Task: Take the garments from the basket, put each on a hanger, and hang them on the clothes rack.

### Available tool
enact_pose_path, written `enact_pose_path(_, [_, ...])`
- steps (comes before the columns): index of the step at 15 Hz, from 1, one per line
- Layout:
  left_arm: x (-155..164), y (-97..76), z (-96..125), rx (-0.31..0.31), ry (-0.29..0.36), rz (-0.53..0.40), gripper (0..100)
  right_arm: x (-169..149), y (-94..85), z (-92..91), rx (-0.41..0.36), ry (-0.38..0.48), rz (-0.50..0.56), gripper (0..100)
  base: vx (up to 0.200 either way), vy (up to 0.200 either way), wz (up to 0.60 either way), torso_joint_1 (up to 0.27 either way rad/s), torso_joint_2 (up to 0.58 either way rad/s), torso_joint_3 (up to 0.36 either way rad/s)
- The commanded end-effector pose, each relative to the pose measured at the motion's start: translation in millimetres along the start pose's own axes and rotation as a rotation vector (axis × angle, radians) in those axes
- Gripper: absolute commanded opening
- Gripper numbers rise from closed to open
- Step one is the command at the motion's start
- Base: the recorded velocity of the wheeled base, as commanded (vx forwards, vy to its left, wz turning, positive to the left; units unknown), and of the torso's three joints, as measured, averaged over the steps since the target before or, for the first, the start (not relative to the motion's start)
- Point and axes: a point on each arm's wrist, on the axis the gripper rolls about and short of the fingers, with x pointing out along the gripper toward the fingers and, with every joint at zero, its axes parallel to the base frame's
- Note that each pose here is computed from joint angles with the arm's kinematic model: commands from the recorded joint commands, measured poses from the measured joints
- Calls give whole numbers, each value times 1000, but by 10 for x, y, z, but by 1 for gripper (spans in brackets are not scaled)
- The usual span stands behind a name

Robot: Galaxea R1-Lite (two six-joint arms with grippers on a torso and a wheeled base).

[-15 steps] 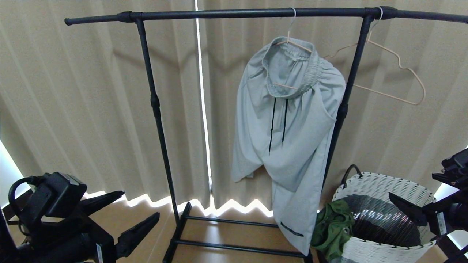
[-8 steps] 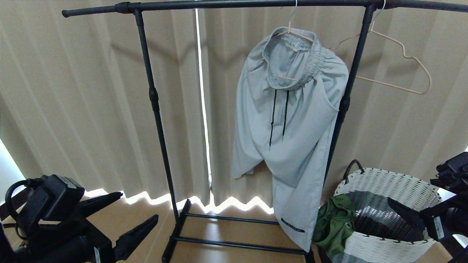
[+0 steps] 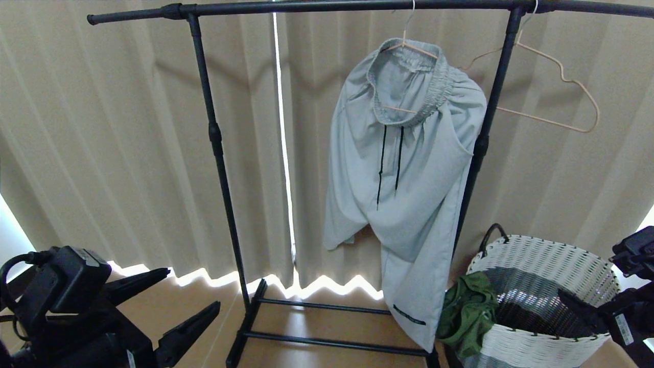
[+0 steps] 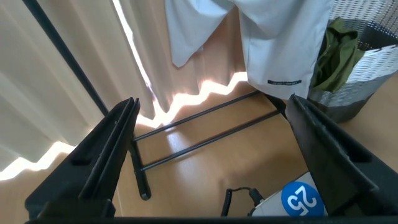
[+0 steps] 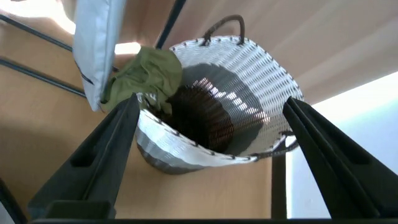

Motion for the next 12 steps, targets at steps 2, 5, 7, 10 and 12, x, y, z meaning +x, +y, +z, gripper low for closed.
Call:
enact_pose_path(2, [2,0,3,0,0,0,100,52,-23,-46,6,45,-11,100,0,0,0,0,0,0])
enact_pose_path(5, [3,-30,6,2,-2,-21,100,180,-29,-149,6,138,-6,100,0,0,0,0,0,0])
enact_pose_path(7, [3,-54,4,6,-2,-36,100,267,-24,-194,9,186,7,100,200,0,0,5,10,2])
enact_pose_path(10, [6,-61,3,7,-1,-41,100,364,27,-276,4,244,41,100,200,0,0,2,6,4])
enact_pose_path(12, [5,-61,-1,7,1,-41,100,398,59,-309,-3,268,61,100,200,0,0,5,7,2])
